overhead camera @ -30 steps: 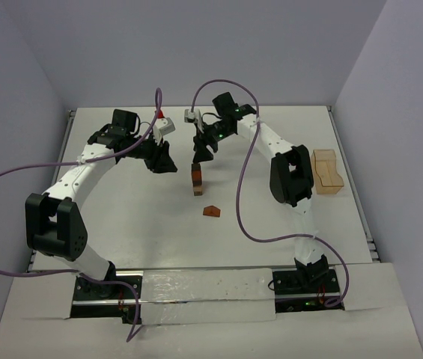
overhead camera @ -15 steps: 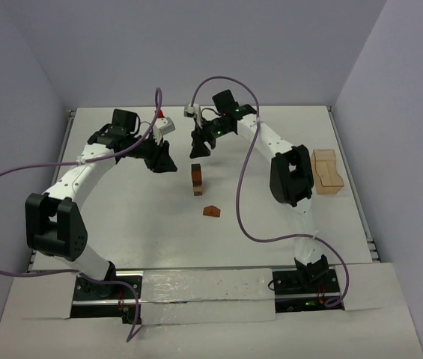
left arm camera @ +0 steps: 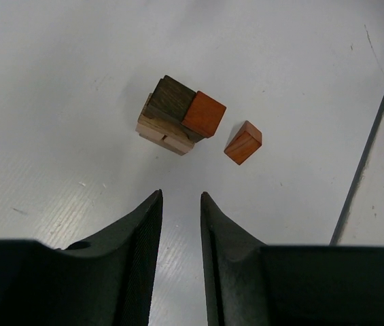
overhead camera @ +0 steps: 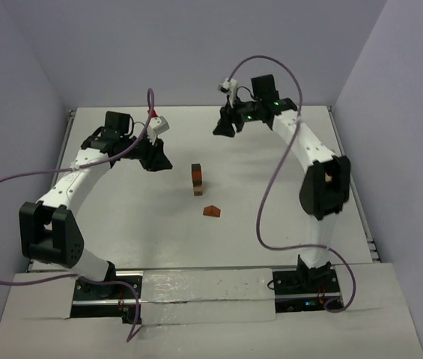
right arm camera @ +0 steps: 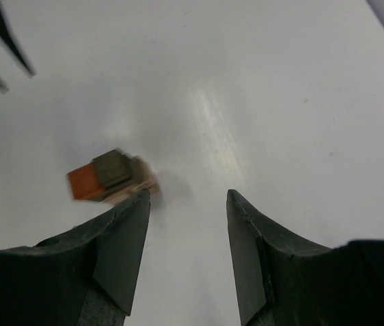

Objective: Build the wood block tower

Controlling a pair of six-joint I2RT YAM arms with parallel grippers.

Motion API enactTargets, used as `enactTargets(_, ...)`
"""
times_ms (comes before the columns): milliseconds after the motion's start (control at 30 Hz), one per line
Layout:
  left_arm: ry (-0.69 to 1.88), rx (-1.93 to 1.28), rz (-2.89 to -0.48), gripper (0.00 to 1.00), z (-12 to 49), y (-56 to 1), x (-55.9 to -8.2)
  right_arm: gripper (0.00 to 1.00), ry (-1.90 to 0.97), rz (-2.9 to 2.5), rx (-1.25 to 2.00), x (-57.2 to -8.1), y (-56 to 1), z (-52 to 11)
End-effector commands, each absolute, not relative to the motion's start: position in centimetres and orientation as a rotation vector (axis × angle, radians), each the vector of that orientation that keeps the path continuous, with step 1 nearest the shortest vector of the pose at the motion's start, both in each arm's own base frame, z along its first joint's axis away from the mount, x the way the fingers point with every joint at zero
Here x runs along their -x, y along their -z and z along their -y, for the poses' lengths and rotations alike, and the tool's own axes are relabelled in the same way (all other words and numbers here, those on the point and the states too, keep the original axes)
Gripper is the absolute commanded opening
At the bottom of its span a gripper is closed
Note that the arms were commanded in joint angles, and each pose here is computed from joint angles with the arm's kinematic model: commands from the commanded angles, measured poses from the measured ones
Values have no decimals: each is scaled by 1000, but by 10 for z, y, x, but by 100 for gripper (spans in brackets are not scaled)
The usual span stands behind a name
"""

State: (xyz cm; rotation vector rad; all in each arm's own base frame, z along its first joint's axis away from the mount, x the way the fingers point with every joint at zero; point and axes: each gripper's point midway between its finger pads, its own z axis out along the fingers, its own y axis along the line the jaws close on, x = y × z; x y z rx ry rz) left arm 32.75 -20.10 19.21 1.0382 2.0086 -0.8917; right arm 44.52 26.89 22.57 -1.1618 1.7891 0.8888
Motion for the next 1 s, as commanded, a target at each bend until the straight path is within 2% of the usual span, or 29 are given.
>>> enactTargets(0,839,-986,-1927,35,187,-218,-334,56,-817,-1765,1180,-382,-255,-246)
enactTargets(67,841,-952,-1931,35,180,-219,-336,56,-818,-1882,1157,-351,-219,-233)
enactTargets(200,845,-887,-1921,36,169,-227,-340,56,-740,-1942,1103,-309,-199,-220)
enactTargets(467,844,-831,-1862,46,157,-249,-337,64,-619,-1966,1246,-250,-134,-247)
enactTargets(567,842,-836,-1865,51,156,-248,-332,63,-622,-2023,1264,-246,-112,-256)
enactTargets(633,832,-838,-1868,63,154,-248,-329,64,-624,-2038,1260,-246,-104,-265)
enactTargets(700,820,-837,-1868,68,152,-248,-328,64,-621,-2059,1262,-248,-94,-270)
enactTargets(967,817,-837,-1862,78,149,-247,-325,64,-574,-2079,1302,-256,-74,-288)
